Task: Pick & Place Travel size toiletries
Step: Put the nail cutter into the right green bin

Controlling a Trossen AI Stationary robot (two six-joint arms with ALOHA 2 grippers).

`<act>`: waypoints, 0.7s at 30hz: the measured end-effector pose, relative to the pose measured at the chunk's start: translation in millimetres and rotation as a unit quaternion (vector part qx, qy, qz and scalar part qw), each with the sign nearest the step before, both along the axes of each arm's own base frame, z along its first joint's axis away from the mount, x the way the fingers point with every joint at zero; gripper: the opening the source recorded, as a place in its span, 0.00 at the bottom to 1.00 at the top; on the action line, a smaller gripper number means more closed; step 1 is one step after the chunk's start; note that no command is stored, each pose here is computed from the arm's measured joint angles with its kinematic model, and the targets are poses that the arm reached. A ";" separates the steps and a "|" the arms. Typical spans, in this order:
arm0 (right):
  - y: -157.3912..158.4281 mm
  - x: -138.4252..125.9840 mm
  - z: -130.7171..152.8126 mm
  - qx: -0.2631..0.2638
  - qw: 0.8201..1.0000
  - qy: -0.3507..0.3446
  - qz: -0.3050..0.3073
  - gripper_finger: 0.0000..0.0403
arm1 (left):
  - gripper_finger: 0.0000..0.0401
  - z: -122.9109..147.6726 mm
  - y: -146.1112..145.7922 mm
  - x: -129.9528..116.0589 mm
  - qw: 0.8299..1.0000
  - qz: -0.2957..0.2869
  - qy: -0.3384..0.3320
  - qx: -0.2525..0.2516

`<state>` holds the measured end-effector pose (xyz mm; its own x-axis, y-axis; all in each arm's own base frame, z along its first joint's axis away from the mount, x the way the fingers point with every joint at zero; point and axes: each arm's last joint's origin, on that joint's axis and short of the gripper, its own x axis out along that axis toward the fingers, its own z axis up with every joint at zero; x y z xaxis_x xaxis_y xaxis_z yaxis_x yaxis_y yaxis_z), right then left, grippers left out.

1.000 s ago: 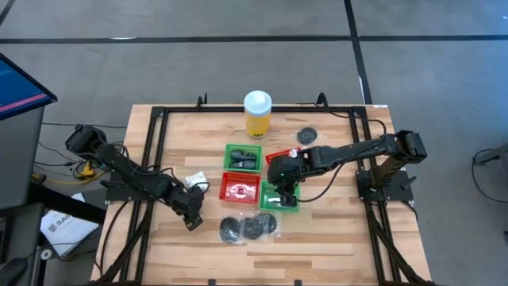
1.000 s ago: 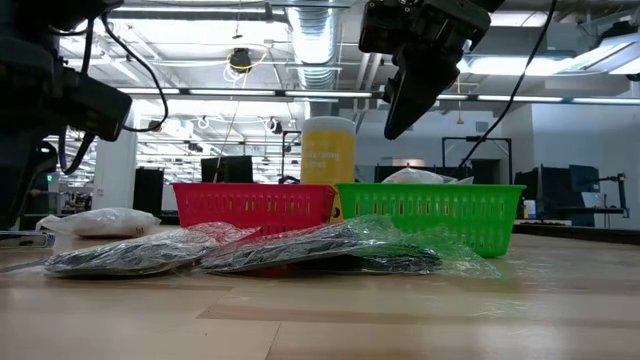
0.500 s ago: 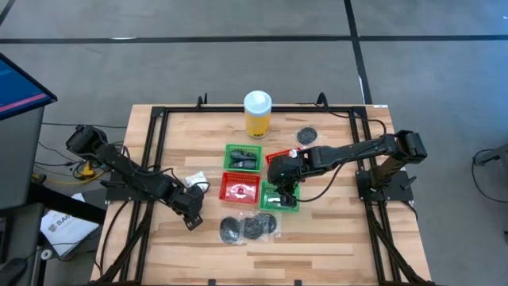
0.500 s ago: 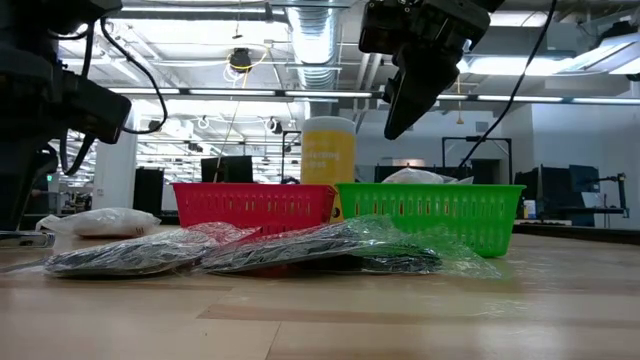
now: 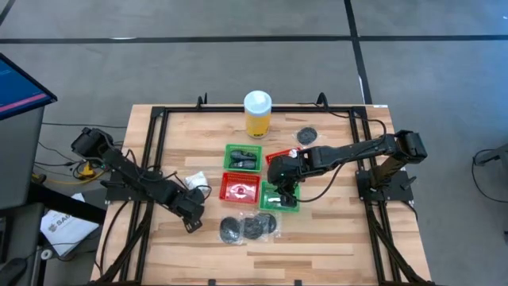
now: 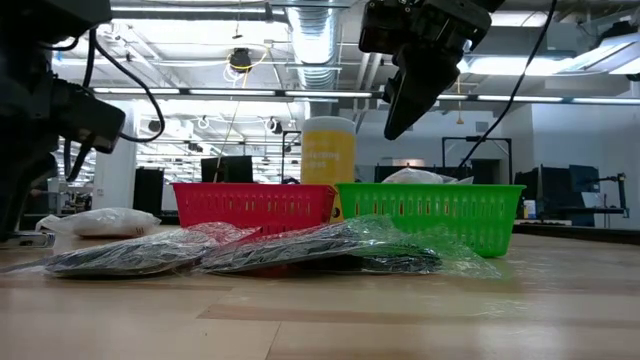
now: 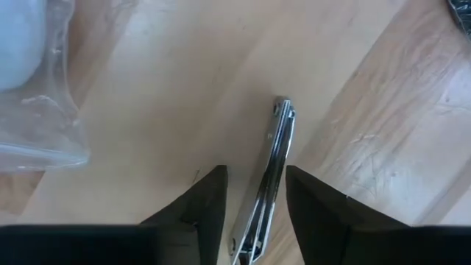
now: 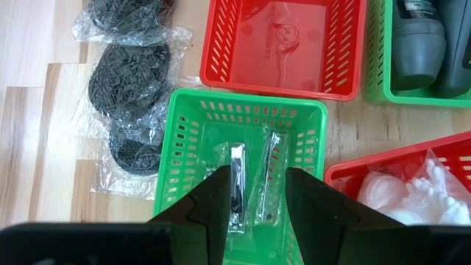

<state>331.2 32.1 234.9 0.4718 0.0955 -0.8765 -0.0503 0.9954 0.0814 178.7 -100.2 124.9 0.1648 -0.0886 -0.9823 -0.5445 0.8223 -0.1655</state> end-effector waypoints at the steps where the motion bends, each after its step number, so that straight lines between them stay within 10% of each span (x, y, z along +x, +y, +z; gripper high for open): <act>1: 0.0 0.0 0.0 0.000 1.000 0.000 0.000 0.30 | 0.31 0.1 -0.2 -0.6 1.000 -0.001 -0.002 0.003; 10: -0.1 -0.1 -0.2 -0.001 1.000 0.000 0.002 0.30 | 0.05 -0.3 1.4 -4.0 1.000 0.011 0.007 0.020; 21: -0.1 -0.1 -0.2 -0.001 1.000 0.000 0.002 0.30 | 0.02 8.0 1.2 -1.1 0.999 0.017 -0.013 0.030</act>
<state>331.1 32.0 234.7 0.4712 0.0952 -0.8769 -0.0550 0.9954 0.0785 177.6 -99.1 132.9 0.1914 -0.0234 -0.9812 -0.5685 0.8123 -0.1303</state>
